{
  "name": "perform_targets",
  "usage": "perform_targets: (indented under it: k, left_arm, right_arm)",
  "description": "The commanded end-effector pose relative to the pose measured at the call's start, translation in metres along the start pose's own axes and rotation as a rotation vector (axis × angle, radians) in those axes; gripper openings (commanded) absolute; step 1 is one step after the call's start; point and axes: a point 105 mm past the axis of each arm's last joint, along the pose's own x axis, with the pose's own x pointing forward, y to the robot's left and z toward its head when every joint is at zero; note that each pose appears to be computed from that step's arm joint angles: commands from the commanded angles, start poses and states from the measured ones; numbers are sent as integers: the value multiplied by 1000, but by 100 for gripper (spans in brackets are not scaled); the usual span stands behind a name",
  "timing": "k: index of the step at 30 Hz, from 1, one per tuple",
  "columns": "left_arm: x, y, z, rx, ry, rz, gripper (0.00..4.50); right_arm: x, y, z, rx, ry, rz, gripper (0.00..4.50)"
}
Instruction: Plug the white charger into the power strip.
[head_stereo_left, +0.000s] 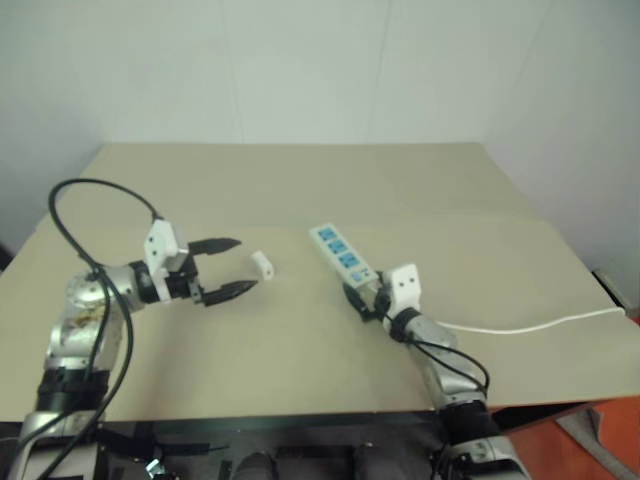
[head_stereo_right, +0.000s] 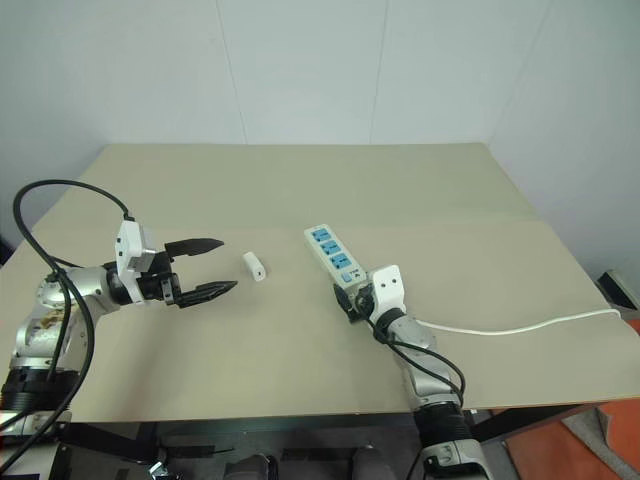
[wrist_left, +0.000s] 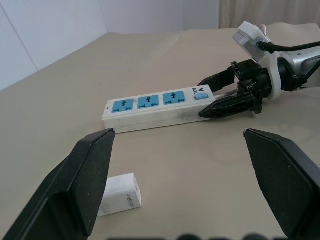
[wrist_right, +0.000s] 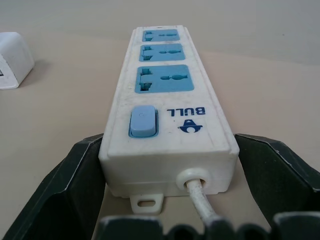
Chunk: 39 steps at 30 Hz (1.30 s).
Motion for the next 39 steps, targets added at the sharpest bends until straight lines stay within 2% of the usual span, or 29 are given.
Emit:
perform_targets:
  k: [1, 4, 9, 11, 15, 19, 23, 28, 30, 33, 39]
  left_arm:
    - [-2, 3, 9, 54, -8, 12, 450]
    - [-3, 2, 9, 53, -7, 14, 450]
    - [-4, 2, 9, 52, -8, 22, 450]
    - [-4, 1, 10, 53, -10, 25, 450]
    - [-6, 4, 13, 53, -20, 36, 450]
    - [-2, 10, 14, 84, 15, 50, 450]
    - [6, 21, 25, 105, 29, 33, 450]
    - [25, 47, 45, 294, 68, 109, 450]
    - [34, 53, 51, 360, 121, 77, 450]
    - [42, 52, 60, 437, 167, -80, 450]
    - [48, 49, 58, 595, 418, -440, 450]
  right_arm:
    - [2, -1, 0, -1, -5, 4, 408]
    - [4, 4, -1, 10, -5, 25, 344]
    - [8, 8, -5, -13, 13, 27, 344]
    - [3, 0, -3, -19, 4, 23, 344]
    - [-24, -39, 5, -41, -15, 35, 344]
    - [-48, -59, 11, -73, -2, 114, 344]
    - [-84, -70, 20, -129, 25, 302, 344]
    - [-115, -56, 27, -127, 51, 588, 344]
    - [-120, -45, 27, -122, 63, 709, 344]
    - [-117, -28, 28, -137, 65, 842, 344]
    - [-94, 1, 24, -150, 127, 1028, 344]
